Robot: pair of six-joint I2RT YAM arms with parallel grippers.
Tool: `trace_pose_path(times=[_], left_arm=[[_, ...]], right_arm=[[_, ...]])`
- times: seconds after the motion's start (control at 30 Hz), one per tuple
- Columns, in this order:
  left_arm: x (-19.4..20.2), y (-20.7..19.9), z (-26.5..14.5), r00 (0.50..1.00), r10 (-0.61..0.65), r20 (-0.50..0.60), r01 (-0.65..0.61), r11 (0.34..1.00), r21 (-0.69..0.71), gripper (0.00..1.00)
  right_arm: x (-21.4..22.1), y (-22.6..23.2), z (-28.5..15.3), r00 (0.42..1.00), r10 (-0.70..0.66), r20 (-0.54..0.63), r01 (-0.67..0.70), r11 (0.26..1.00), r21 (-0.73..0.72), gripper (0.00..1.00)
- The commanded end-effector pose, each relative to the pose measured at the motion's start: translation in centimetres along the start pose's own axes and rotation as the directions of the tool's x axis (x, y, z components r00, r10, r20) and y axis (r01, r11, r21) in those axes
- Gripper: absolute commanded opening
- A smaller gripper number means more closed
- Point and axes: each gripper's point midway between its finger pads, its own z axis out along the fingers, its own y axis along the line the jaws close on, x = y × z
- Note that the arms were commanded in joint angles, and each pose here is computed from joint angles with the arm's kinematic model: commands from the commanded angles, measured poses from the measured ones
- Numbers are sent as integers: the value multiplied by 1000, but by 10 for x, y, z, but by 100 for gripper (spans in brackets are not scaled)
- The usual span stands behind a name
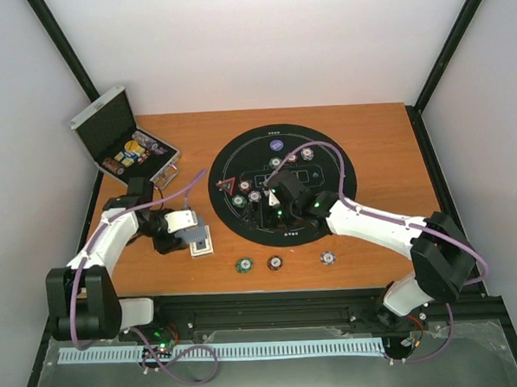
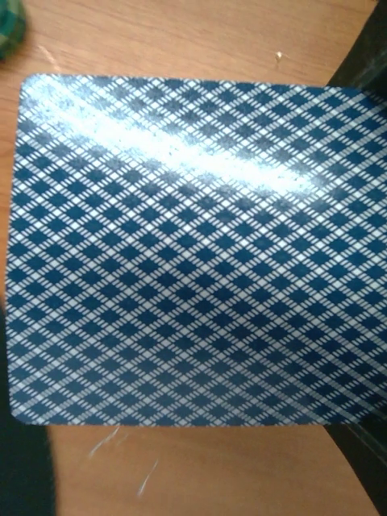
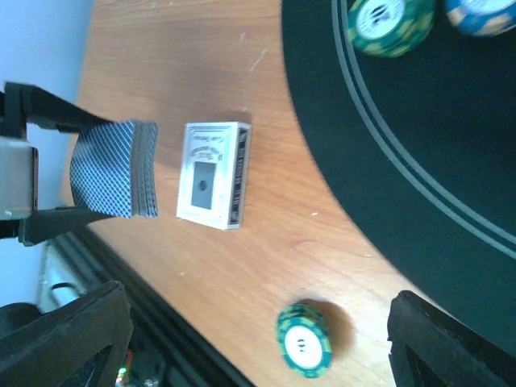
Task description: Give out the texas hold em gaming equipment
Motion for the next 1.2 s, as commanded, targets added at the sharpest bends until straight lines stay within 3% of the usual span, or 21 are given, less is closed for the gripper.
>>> trace_pose_path(times=[0.0, 0.3, 0.8, 1.17], left_arm=[[-36, -2, -37, 992, -5, 123, 6, 1000, -5, 6], [-69, -21, -60, 986, 55, 156, -51, 998, -29, 5], [-85, -27, -75, 980, 59, 189, -55, 998, -26, 5], [-86, -33, -79, 978, 70, 197, -67, 998, -21, 4]], right_arm=[[5, 41, 9, 998, 58, -18, -61, 967, -249, 87], [3, 101, 10, 995, 95, -44, -103, 841, -531, 88], [12, 125, 22, 992, 92, -87, -125, 799, -588, 84], [9, 142, 35, 988, 104, -111, -150, 769, -621, 73]])
